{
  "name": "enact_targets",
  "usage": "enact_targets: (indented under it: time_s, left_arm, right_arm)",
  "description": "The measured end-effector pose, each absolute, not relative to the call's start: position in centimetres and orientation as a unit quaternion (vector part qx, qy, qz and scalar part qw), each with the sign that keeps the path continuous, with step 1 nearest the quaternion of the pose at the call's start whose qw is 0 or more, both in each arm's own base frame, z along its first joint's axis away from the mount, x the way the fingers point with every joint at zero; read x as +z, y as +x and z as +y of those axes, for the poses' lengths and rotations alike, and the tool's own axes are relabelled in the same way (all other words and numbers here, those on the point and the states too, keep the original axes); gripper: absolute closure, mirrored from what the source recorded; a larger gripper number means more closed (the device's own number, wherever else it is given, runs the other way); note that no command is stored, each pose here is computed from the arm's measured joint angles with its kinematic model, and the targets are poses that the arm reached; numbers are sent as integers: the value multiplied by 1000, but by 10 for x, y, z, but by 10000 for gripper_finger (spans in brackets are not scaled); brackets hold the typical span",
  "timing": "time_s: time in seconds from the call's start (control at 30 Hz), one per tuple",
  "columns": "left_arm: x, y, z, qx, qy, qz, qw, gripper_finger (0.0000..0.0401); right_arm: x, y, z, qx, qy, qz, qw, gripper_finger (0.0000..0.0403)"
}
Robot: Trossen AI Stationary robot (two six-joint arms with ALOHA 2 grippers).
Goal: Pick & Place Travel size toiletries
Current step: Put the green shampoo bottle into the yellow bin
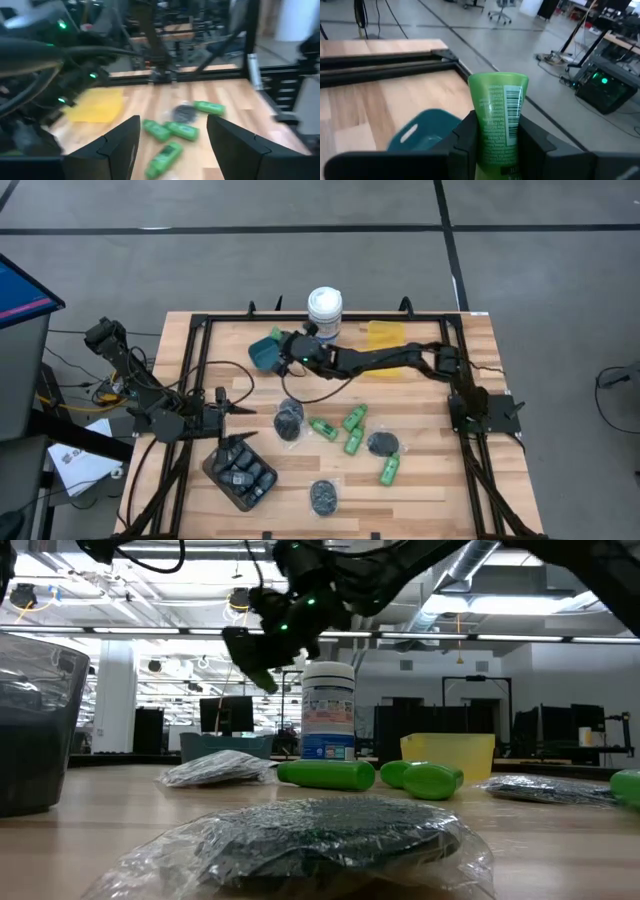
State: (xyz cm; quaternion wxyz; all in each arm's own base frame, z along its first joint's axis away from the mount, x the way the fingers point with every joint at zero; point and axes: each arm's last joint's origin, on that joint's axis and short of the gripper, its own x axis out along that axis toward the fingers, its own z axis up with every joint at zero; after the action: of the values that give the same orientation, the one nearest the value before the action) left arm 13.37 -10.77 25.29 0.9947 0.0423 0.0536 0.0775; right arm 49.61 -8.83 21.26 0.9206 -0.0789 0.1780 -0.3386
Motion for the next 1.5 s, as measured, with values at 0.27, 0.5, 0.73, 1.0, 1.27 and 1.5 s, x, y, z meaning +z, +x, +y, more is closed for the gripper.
enact_targets:
  time_s: [0.27,0.5,0.73,1.0,1.27,1.5]
  left_arm:
    - [254,133,-106,100,54,51,992,174]
    - [253,133,-106,99,80,54,990,174]
    - [253,133,-106,99,81,55,990,174]
    - [254,133,-104,125,86,54,987,174]
    - [254,133,-104,130,96,54,985,174]
    - [254,134,-103,134,105,55,984,174]
  right_arm:
    - [195,526,-115,-359,-62,199,910,316]
    - [172,539,-121,-359,-62,234,902,316]
    - [167,535,-133,-372,-42,247,894,316]
    - [223,495,-107,-428,-61,358,827,316]
    - [235,406,-71,-474,-80,504,718,316]
    - [206,330,-64,-480,-38,488,728,323]
